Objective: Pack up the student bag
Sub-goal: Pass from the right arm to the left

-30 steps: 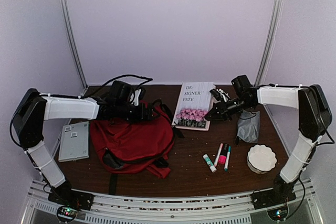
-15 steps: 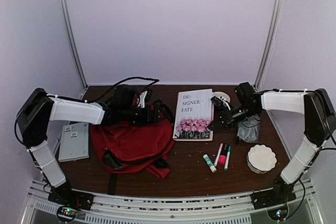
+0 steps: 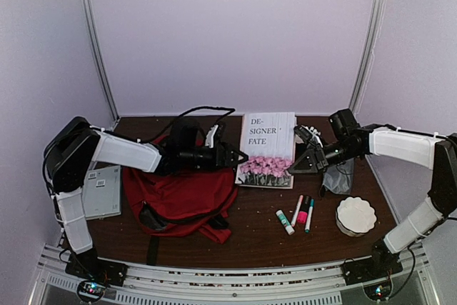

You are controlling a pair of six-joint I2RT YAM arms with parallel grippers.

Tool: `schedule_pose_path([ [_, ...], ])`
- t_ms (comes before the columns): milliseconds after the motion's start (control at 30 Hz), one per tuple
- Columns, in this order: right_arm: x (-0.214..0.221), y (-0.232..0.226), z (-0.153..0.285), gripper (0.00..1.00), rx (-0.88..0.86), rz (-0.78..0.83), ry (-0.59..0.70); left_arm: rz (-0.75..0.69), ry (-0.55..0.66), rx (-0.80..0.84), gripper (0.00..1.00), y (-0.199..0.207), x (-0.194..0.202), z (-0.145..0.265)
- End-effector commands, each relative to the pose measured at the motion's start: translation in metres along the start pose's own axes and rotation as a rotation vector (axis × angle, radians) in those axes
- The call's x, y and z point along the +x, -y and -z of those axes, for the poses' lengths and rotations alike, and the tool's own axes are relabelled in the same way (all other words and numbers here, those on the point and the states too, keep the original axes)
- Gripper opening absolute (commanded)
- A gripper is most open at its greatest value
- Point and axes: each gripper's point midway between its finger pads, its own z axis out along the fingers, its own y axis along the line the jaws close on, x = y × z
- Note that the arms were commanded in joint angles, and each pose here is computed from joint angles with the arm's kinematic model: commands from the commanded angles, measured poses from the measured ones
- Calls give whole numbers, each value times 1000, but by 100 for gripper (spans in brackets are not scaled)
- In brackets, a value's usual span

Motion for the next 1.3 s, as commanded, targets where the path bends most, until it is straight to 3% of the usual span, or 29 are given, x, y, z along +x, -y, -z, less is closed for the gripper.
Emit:
schedule_pose_path([
  [0, -4, -10, 0, 0, -55, 49, 10, -72, 47, 185, 85, 52, -21, -6],
  [267, -4, -8, -2, 0, -62, 42, 4, -7, 65, 309, 77, 63, -20, -9],
  [600, -5, 0, -2, 2, -27, 39, 9, 12, 102, 350, 45, 63, -16, -3],
  [667, -7, -1, 1, 8, -9, 51, 22, 33, 108, 362, 35, 61, -13, -2],
  [733, -8, -3, 4, 19, 14, 70, 37, 50, 120, 385, 31, 61, -12, 1],
  [833, -9, -6, 15, 38, 56, 107, 68, 50, 147, 443, 28, 70, -14, 8],
  [1100, -24, -15, 49, 74, 234, 257, 199, 54, 226, 472, 25, 88, -38, 26],
  [1200, -36, -19, 56, 99, 263, 253, 235, 38, 260, 444, 25, 98, -52, 33],
  [1267, -45, -24, 58, 100, 252, 230, 245, 18, 287, 419, 26, 106, -63, 40],
])
